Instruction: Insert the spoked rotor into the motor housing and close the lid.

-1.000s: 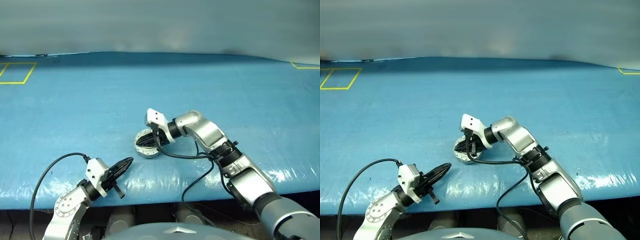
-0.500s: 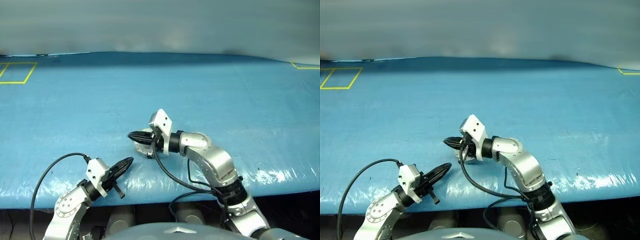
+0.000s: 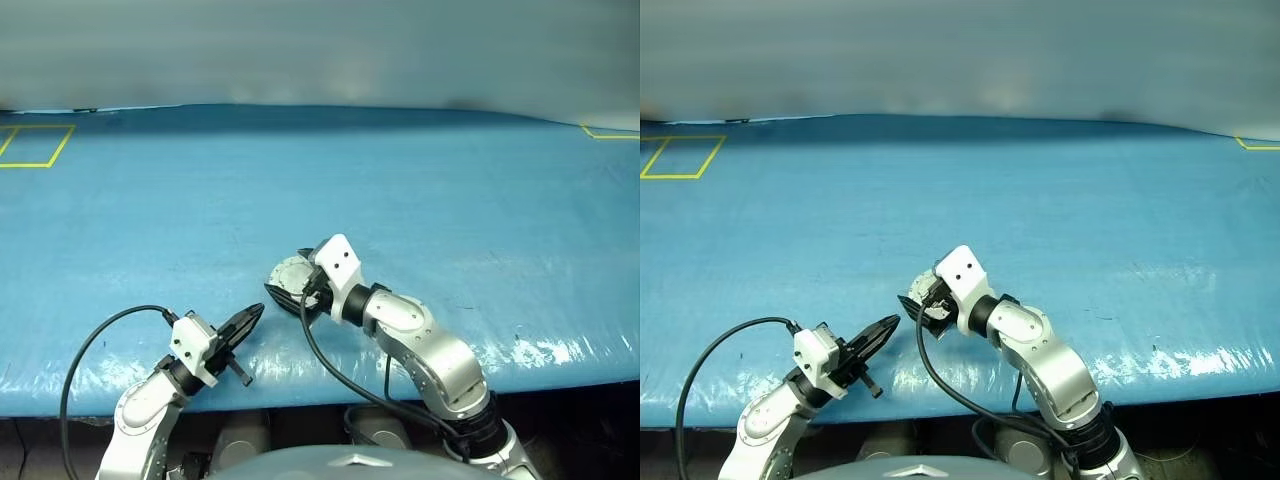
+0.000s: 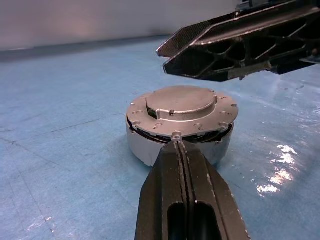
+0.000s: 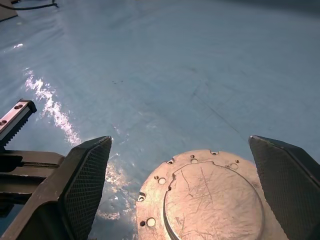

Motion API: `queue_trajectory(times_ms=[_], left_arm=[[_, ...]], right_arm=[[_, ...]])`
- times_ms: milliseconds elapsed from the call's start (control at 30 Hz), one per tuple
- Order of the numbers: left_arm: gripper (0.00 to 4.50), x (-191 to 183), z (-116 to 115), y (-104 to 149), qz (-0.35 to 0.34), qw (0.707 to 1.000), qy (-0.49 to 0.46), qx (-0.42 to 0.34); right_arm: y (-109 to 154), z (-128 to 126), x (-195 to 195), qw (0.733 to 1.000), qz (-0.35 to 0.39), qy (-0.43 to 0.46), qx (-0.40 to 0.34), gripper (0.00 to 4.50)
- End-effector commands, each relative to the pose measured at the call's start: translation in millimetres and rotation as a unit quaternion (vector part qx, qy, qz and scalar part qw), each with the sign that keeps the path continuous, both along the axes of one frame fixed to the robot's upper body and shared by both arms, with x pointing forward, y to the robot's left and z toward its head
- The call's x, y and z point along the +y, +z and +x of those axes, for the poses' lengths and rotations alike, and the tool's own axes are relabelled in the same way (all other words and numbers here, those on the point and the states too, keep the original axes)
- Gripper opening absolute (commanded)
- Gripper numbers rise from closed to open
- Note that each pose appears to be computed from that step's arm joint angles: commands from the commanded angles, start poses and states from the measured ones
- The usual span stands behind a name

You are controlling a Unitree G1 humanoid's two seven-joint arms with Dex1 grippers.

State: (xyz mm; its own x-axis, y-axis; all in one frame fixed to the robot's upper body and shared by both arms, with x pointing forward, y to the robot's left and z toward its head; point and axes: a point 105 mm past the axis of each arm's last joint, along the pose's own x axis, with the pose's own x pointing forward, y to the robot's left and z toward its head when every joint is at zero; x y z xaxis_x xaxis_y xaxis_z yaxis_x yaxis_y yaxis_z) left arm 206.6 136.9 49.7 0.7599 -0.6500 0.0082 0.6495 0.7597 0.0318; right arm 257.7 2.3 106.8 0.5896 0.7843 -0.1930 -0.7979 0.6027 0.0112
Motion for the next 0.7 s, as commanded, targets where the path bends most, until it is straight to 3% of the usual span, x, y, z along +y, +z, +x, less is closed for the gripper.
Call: queue_trajectory(times_ms=[33, 300, 667, 700], left_arm=[[0.00, -0.2, -0.8, 3.3, 0.001, 1.000, 0.003, -0.013], [0.00, -3.2, -2.1, 1.4, -0.002, 1.000, 0.000, -0.006], [0.00, -5.2, -0.3, 2.7, -0.006, 1.000, -0.001, -0.006], [0.00, -5.2, 0.0, 3.2, -0.007, 1.000, 0.000, -0.007]], right_arm=[[2.4, -1.8, 0.9, 1.000, 0.004, 0.000, -0.005, 4.49], [-11.3, 4.6, -9.4, 0.998, -0.054, -0.020, -0.024, 4.49], [-18.9, 7.9, -12.4, 0.997, -0.066, -0.034, -0.015, 4.49], [-19.0, 8.2, -12.4, 0.997, -0.067, -0.035, -0.016, 4.31]])
